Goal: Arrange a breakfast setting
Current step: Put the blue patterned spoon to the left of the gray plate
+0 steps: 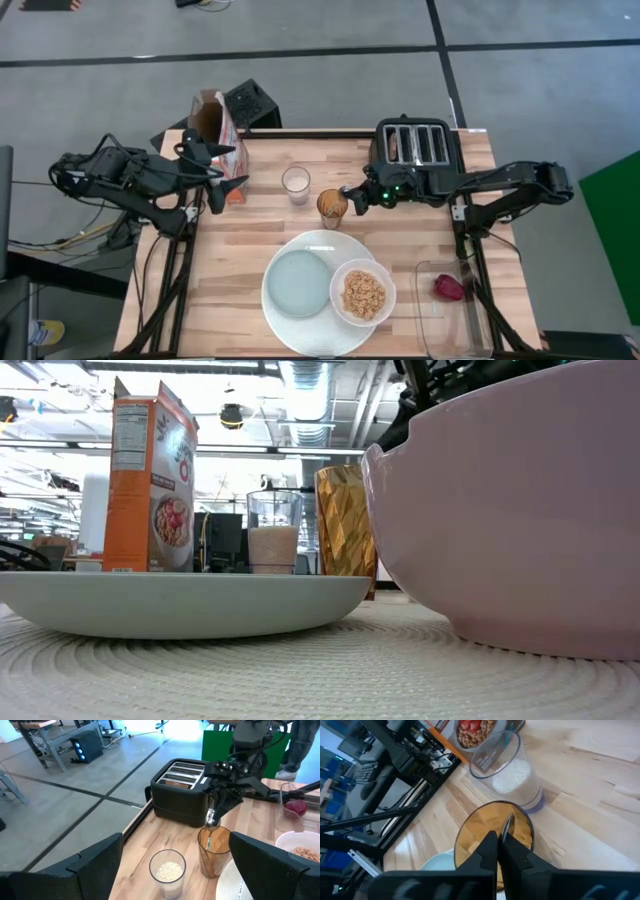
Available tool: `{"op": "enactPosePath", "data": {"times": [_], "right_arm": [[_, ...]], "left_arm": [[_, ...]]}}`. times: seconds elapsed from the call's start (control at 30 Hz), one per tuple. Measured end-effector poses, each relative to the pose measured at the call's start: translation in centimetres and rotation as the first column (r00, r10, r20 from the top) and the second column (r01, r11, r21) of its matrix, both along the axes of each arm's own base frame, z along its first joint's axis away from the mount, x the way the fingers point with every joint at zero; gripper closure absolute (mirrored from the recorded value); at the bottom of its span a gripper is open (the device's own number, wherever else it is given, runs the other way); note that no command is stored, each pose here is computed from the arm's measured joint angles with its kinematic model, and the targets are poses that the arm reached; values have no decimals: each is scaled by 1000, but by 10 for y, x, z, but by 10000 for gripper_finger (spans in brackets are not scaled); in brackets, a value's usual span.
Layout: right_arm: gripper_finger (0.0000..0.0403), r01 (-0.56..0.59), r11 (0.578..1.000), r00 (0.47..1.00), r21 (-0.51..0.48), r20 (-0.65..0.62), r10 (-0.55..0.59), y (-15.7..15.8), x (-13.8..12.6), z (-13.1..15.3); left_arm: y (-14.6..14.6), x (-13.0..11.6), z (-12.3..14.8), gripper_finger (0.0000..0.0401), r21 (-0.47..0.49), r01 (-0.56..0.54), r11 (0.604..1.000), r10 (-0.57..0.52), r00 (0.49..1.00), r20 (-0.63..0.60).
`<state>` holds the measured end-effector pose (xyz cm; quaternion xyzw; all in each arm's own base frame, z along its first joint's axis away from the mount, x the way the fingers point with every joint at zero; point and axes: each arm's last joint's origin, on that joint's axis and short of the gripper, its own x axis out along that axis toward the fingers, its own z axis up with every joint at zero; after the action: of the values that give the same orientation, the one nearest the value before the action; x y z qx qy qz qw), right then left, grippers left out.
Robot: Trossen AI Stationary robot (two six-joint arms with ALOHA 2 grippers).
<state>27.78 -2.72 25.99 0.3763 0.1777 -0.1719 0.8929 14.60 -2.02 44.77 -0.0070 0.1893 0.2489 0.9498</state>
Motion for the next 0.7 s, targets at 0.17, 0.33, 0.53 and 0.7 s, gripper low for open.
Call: {"op": "enactPosePath", "data": {"times": [0.17, 0.33, 0.53, 0.7], "right_arm": [[381, -22, 1000, 1000, -8, 13, 22, 0, 2, 5], [381, -39, 999, 999, -12, 24, 40, 1, 3, 10], [381, -99, 995, 993, -31, 60, 101, 2, 4, 25], [381, -128, 989, 989, -77, 70, 133, 3, -6, 47]], "left_arm": [[0, 0, 0, 51, 0, 0, 1000, 0, 1000, 1], [0, 0, 0, 51, 0, 0, 1000, 0, 1000, 1], [0, 0, 0, 51, 1, 0, 1000, 0, 1000, -5], [0, -2, -2, 51, 1, -2, 1000, 3, 1000, -28]]}}
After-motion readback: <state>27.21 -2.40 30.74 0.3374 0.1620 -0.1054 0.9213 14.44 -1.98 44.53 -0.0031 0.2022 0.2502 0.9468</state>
